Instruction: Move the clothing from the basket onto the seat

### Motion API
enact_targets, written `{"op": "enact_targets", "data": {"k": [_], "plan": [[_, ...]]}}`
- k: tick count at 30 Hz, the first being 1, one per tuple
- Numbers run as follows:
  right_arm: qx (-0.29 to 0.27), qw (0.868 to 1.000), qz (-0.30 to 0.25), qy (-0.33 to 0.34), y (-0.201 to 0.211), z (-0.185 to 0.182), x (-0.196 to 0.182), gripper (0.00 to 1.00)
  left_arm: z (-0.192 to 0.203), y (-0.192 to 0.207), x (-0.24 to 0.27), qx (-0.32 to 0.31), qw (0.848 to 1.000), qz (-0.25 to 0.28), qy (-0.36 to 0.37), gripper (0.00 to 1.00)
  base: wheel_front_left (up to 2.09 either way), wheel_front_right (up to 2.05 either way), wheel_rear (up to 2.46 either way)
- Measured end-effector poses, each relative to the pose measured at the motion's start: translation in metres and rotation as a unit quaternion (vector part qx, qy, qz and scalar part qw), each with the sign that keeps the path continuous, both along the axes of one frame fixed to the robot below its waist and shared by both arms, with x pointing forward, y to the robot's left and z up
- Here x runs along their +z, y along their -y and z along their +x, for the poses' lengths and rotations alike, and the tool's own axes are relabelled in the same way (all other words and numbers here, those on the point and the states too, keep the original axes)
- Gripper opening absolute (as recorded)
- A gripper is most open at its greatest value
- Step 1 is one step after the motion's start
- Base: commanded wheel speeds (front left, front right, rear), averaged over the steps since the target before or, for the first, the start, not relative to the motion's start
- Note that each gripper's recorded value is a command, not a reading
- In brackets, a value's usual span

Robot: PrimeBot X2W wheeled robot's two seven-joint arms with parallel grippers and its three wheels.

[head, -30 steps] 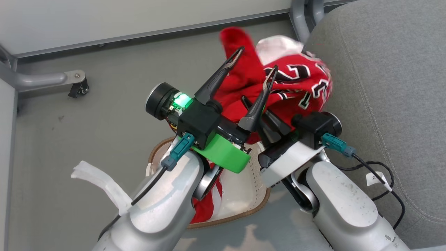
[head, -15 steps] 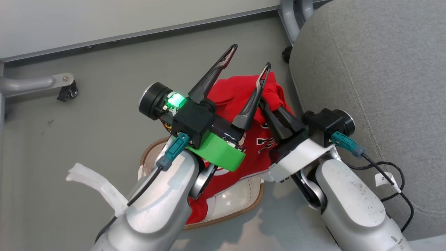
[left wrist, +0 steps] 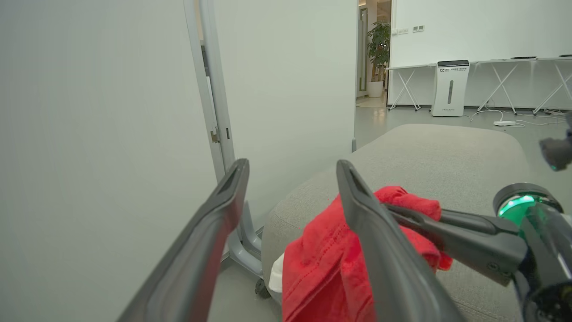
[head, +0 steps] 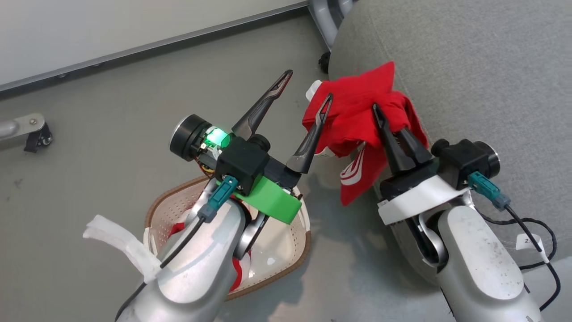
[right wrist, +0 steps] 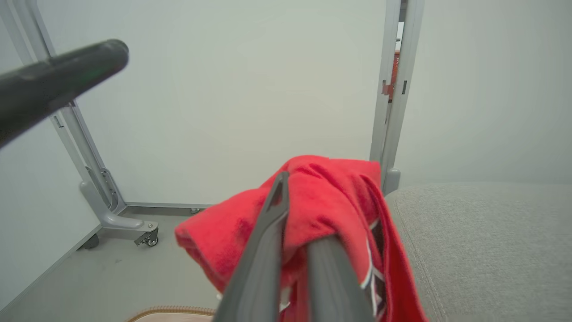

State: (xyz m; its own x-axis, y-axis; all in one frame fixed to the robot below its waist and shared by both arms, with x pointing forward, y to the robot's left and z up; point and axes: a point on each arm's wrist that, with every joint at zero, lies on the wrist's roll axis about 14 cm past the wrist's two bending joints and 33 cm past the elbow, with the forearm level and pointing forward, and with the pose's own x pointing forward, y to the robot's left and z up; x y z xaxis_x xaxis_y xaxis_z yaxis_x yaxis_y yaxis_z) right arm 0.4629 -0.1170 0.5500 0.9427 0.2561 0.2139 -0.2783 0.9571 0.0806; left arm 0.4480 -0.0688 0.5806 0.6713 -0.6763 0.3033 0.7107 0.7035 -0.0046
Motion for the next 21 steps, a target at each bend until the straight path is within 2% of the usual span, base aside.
{"op": "enact_targets", "data": {"k": [15,21], "plan": [[-0.146,0.989,-0.032,-0.018,0.1,-0.042,-0.01,0.0,-0.015,0.056,-0.016,-0.085,0.996,0.004,-0.01,1.0,0.0,0.0,0.0],[-0.183,0.982,-0.041,-0.025,0.125,-0.056,-0.013,0.0,-0.02,0.071,-0.022,-0.109,0.994,0.002,-0.015,1.0,0.0,0.0,0.0]]}}
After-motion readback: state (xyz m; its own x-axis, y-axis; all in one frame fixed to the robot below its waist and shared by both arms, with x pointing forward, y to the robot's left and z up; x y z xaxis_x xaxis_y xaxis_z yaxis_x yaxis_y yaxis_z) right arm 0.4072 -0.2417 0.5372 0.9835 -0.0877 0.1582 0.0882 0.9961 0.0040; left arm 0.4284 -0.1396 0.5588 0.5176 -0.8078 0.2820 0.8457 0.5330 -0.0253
